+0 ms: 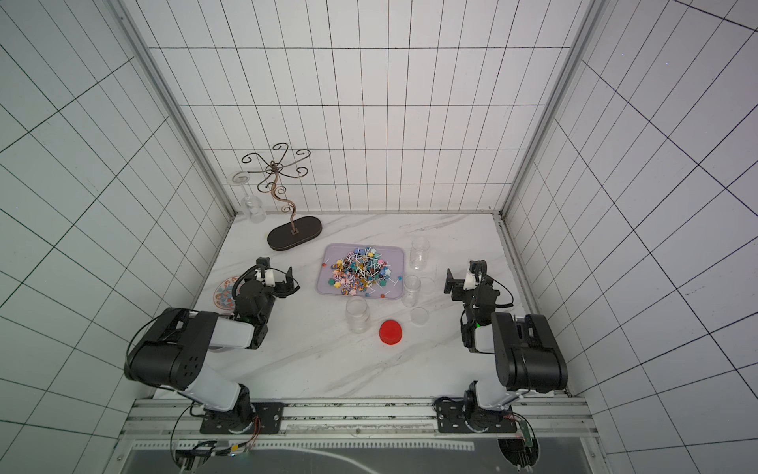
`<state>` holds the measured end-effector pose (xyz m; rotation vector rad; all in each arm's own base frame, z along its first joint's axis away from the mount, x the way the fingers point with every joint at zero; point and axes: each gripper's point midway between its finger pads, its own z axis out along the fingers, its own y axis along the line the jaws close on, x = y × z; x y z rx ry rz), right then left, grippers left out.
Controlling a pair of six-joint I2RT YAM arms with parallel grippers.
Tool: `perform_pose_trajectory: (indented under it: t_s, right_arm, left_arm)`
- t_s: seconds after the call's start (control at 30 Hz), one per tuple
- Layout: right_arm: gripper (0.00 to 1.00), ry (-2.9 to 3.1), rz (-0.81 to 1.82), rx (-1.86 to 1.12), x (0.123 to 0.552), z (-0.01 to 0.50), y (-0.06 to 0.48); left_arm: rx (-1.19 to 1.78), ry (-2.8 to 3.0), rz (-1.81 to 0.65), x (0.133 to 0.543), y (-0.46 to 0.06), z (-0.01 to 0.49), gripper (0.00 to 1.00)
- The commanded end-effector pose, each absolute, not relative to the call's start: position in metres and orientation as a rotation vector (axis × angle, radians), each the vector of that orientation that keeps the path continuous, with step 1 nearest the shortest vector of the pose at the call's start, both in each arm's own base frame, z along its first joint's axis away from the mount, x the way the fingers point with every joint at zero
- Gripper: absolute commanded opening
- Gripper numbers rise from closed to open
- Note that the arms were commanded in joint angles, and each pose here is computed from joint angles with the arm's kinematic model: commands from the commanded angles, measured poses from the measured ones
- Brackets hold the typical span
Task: Pour the candies out of the jar
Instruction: Reset both arms
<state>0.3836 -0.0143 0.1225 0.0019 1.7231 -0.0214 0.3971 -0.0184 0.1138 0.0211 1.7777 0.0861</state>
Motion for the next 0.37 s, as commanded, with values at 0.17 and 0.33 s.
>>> perform_pose_trajectory:
  t_s: [0.17,0.33]
  right_arm:
    - [1.0,1.702,-0.02,0.007,0.3852,0.1273,-0.0169]
    - [1.0,1.698,-0.02,0.003,0.3843,0.1284,-0.0162]
  left_arm:
    - [0.009,1.737,0.076,0.4005,-0.0178,0.1276,0.97]
    - [0.009,1.737,0.076,0.4007,-0.0177,0.1274,0.97]
